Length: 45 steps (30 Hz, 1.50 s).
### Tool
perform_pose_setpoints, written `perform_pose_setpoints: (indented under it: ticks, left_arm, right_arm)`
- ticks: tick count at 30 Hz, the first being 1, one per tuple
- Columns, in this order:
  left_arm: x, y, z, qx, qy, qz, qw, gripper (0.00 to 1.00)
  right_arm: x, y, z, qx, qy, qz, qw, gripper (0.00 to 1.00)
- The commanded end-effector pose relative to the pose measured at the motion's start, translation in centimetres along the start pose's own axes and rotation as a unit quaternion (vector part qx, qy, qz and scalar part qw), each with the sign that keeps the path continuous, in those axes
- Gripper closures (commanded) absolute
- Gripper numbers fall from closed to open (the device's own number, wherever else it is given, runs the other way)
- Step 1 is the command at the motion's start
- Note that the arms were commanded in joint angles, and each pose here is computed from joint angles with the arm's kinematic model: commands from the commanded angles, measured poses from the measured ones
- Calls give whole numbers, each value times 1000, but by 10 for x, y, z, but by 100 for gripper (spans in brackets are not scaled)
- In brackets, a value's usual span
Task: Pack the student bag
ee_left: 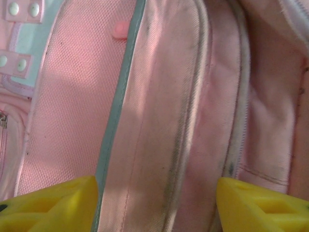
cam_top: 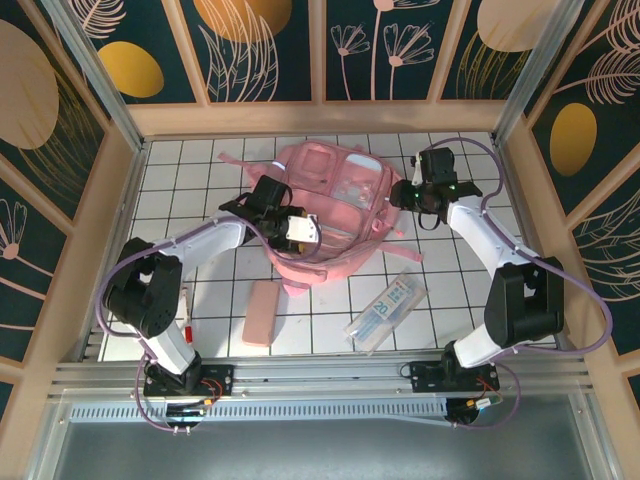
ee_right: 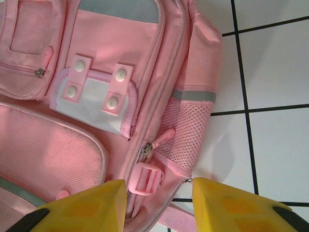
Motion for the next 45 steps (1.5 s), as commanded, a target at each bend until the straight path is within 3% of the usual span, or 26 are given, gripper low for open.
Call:
perform_pose_setpoints:
  ticks: [1,12,14,17,20,24,27,30,31,36,40,45]
  left_arm:
    - [14,-4,10,16,17,-13,1000,36]
    - [-6,-13,47,64,-34,12,997,36]
    - [-2,-15,49,73,-18,4,997,53]
    - [7,-15,48,83,7,-1,997,100]
    - [21,-8,32,70,44,-6,997,100]
    - [38,14,-8,-2,105,-8,994,100]
    - [47,25,-37,-54,137,-28,989,100]
    - [48,32,-54,-98,151,-38,983,100]
    - [47,33,-59,-105,157,-38,981,100]
    - [36,29,-66,-117,155,-33,980,100]
    - [24,32,-65,-149,166,-41,974,100]
    - [24,33,-61,-168,156,-77,970,100]
  right_arm:
    - [-3,-8,-10,4,1,-13,1000,59]
    - [-3,1,-9,-42,8,-38,998,55]
    - [-1,4,-6,-55,19,-58,997,53]
    - [3,1,3,-60,59,-137,987,53]
    - [3,-1,11,-69,75,-216,971,53]
    - [-2,-6,22,-35,103,-333,937,54]
    - [-11,-12,29,31,160,-429,888,55]
    - [-18,-15,36,101,216,-463,854,55]
    - [-22,-9,40,109,215,-459,855,58]
    - [-38,1,55,74,186,-518,832,60]
    - [-37,-2,59,44,226,-558,797,64]
    - [-38,-26,58,90,291,-584,752,62]
Point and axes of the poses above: each hand's point on the last joint's axis, 136 mm out from that joint toward the fingers, its own z axis out along the fingers, its own x axis along the line the jaws close on, y = z × x, the point moved 8 cm from there along -z, back along the fingers, and after that the axes turned 14 degrees about z, right-handed, at the moved point
